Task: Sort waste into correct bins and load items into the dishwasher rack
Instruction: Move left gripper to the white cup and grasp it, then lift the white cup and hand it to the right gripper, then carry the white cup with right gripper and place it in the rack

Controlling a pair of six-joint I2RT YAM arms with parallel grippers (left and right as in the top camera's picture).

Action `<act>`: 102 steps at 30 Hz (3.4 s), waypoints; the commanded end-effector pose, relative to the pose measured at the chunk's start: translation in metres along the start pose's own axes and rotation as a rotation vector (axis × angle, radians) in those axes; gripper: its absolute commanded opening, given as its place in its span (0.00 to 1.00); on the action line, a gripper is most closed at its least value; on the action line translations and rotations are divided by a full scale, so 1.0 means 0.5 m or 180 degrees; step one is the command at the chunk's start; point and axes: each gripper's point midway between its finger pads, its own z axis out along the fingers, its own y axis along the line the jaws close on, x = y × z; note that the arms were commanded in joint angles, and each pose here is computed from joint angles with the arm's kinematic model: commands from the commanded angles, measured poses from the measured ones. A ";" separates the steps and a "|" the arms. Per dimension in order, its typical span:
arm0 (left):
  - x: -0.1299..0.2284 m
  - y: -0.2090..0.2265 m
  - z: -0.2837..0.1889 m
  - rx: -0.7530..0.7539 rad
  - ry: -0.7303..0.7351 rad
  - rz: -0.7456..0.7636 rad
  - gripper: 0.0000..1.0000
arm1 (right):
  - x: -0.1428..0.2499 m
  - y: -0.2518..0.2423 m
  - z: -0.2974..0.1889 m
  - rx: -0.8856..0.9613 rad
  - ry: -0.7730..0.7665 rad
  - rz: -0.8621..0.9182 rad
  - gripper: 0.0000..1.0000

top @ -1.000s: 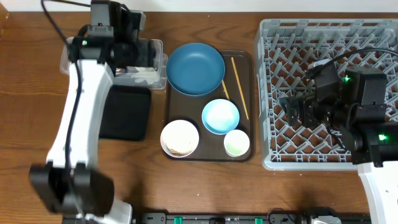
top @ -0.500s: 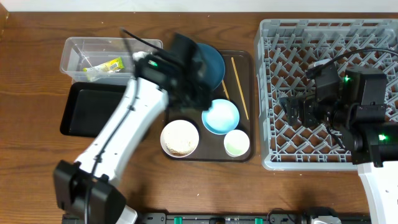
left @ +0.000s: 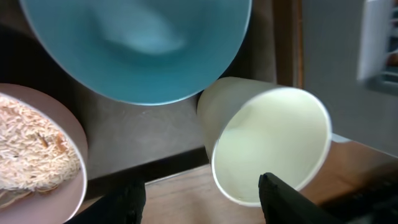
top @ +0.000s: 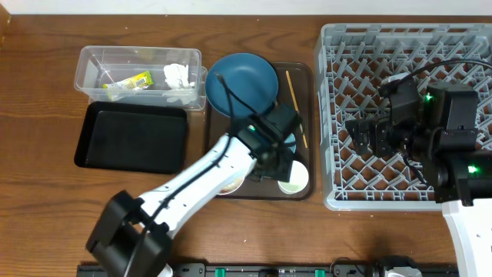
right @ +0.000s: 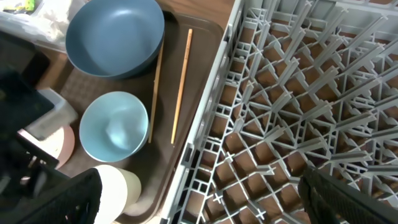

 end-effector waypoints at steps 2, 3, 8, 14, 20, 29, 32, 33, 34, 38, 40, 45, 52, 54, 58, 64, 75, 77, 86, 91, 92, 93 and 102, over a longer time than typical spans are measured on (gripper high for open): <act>-0.010 0.028 0.037 -0.0272 -0.0025 -0.0108 0.61 | -0.003 0.008 0.007 -0.0062 0.0042 0.0071 0.99; -0.010 0.029 0.045 -0.0286 -0.0001 -0.0112 0.61 | -0.002 0.008 0.009 -0.0064 0.0061 0.0076 0.99; 0.003 0.029 0.081 -0.0302 0.0177 -0.0117 0.45 | 0.009 0.005 0.023 -0.0074 0.0173 0.0105 0.99; 0.003 0.025 0.080 -0.0271 0.0185 -0.0118 0.13 | 0.015 0.006 0.029 -0.0094 0.0230 0.0121 0.99; -0.002 -0.012 0.052 0.0285 0.0348 -0.0004 0.06 | 0.004 0.049 0.026 -0.0504 0.0158 0.0140 0.99; -0.073 -0.043 -0.125 0.2076 0.0229 -0.0012 0.06 | -0.023 0.137 0.040 -0.1486 0.0136 0.0392 0.96; -0.107 -0.009 -0.189 0.2592 0.0073 -0.0107 0.06 | -0.038 0.158 0.043 -0.1773 0.0074 0.0375 0.94; -0.115 0.003 -0.202 0.2702 0.0033 -0.0148 0.06 | -0.044 0.165 0.043 -0.1867 0.0043 0.0347 0.93; -0.124 0.016 -0.218 0.2835 -0.0017 -0.0175 0.06 | -0.048 0.170 0.043 -0.1952 0.0014 0.0320 0.91; -0.146 0.046 -0.277 0.3341 -0.0181 -0.0210 0.06 | -0.070 0.204 0.047 -0.2504 -0.0202 0.0189 0.85; -0.153 0.054 -0.307 0.3587 -0.0256 -0.0177 0.06 | -0.077 0.222 0.045 -0.2845 -0.0360 0.0069 0.81; -0.157 0.061 -0.342 0.3875 -0.0323 -0.0132 0.06 | -0.081 0.246 0.038 -0.3372 -0.0621 -0.0130 0.80; -0.155 0.055 -0.358 0.4034 -0.0319 -0.0061 0.06 | -0.077 0.272 0.043 -0.3465 -0.0705 -0.0301 0.89; -0.155 0.055 -0.358 0.4034 -0.0319 -0.0061 0.06 | -0.079 0.289 0.038 -0.3520 -0.0750 -0.0420 0.91; -0.155 0.055 -0.359 0.4035 -0.0318 -0.0062 0.06 | -0.081 0.319 0.031 -0.3607 -0.0794 -0.0568 0.92; -0.148 0.040 -0.356 0.4044 -0.0260 -0.0014 0.06 | -0.088 0.338 0.042 -0.3567 -0.0801 -0.0580 0.91; -0.138 0.021 -0.352 0.4056 -0.0185 0.0049 0.06 | -0.089 0.368 0.036 -0.3635 -0.0864 -0.0740 0.80; -0.138 0.021 -0.352 0.4056 -0.0185 0.0049 0.06 | -0.088 0.370 0.036 -0.3641 -0.0859 -0.0741 0.73; -0.139 0.021 -0.352 0.4057 -0.0187 0.0052 0.06 | -0.078 0.382 0.047 -0.3692 -0.0773 -0.0724 0.80; -0.139 0.021 -0.352 0.4057 -0.0187 0.0052 0.06 | -0.069 0.381 0.071 -0.3722 -0.0667 -0.0653 0.77; -0.139 0.021 -0.352 0.4057 -0.0187 0.0052 0.06 | -0.068 0.381 0.072 -0.3727 -0.0661 -0.0650 0.75; -0.139 0.021 -0.352 0.4056 -0.0188 0.0052 0.06 | -0.068 0.381 0.072 -0.3725 -0.0661 -0.0650 0.74; -0.139 0.021 -0.352 0.4056 -0.0188 0.0052 0.06 | -0.088 0.385 0.053 -0.3822 -0.0810 -0.0732 0.73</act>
